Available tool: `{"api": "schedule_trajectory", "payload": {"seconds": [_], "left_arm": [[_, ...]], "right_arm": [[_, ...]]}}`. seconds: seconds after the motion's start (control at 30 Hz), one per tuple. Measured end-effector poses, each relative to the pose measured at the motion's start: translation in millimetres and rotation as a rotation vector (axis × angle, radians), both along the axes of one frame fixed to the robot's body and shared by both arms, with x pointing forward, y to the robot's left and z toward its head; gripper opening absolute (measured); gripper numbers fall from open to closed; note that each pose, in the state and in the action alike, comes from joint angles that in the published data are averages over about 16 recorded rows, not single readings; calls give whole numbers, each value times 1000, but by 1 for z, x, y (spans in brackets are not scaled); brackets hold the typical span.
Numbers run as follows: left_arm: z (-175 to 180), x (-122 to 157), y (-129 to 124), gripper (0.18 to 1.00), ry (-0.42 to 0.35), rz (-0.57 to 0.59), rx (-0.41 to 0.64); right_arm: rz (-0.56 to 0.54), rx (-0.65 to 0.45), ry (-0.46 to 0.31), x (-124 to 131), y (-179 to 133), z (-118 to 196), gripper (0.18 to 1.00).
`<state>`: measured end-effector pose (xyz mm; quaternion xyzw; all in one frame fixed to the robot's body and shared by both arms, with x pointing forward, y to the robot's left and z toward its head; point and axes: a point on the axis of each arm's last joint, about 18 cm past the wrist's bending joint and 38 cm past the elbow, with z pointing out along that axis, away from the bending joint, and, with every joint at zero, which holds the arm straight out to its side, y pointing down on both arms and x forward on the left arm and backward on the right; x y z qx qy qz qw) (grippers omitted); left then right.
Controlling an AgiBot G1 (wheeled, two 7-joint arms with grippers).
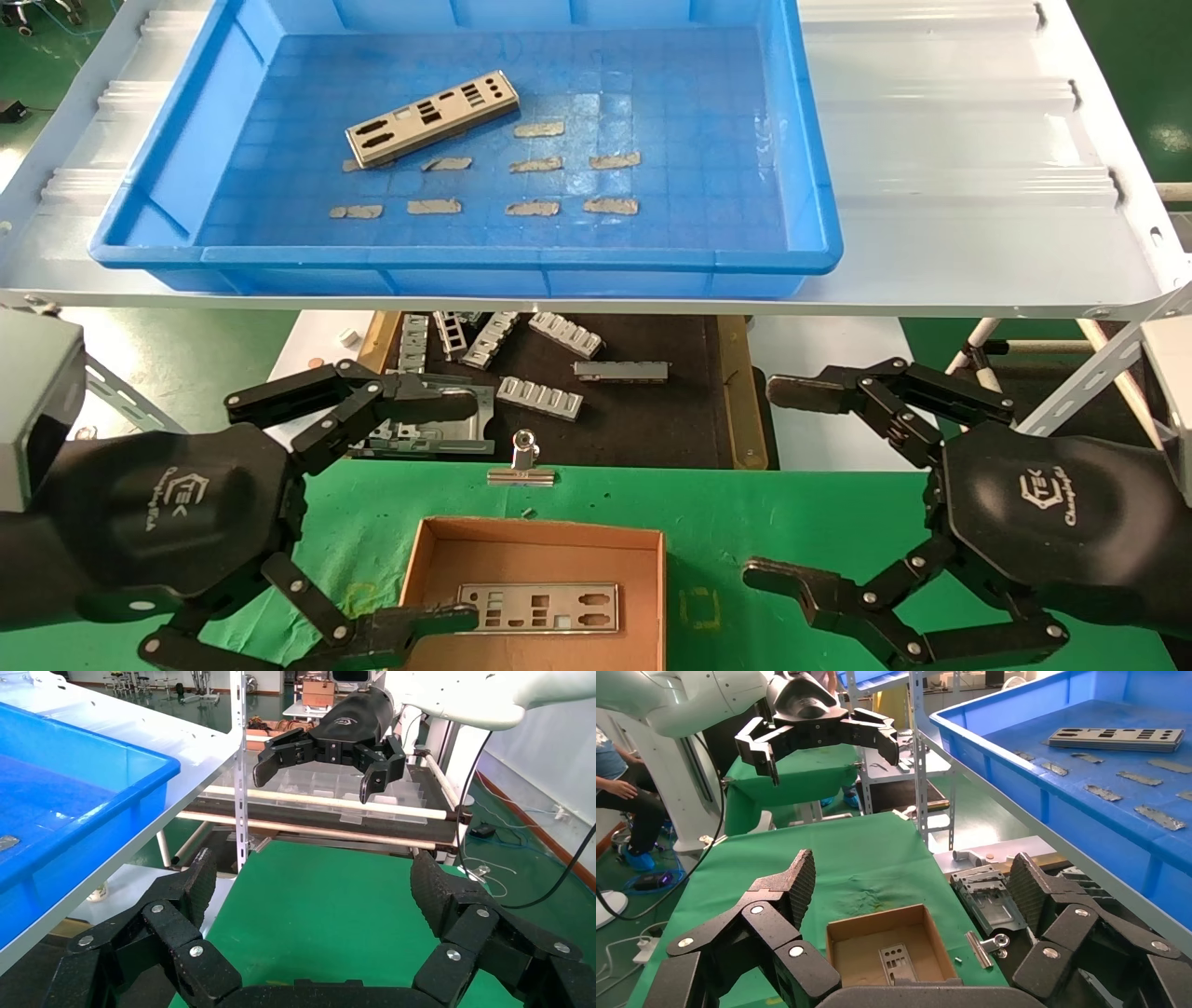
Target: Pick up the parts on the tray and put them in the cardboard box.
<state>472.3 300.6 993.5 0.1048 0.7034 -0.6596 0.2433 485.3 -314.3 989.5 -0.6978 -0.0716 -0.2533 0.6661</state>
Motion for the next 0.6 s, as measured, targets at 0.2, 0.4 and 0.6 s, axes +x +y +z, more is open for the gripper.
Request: {"api": "schedule_trajectory", "payload": {"seconds": [0.2, 0.4, 0.6], "left_arm": [[-1, 1, 0, 1001, 2, 3, 1], [-1, 2, 0, 1001, 3, 4, 1], [-1, 3, 0, 1001, 4, 5, 1]], "right_arm": [[0, 0, 0, 0, 0, 0, 1001], [0, 0, 0, 0, 0, 0, 1001], [0, 0, 0, 0, 0, 0, 1001]]}}
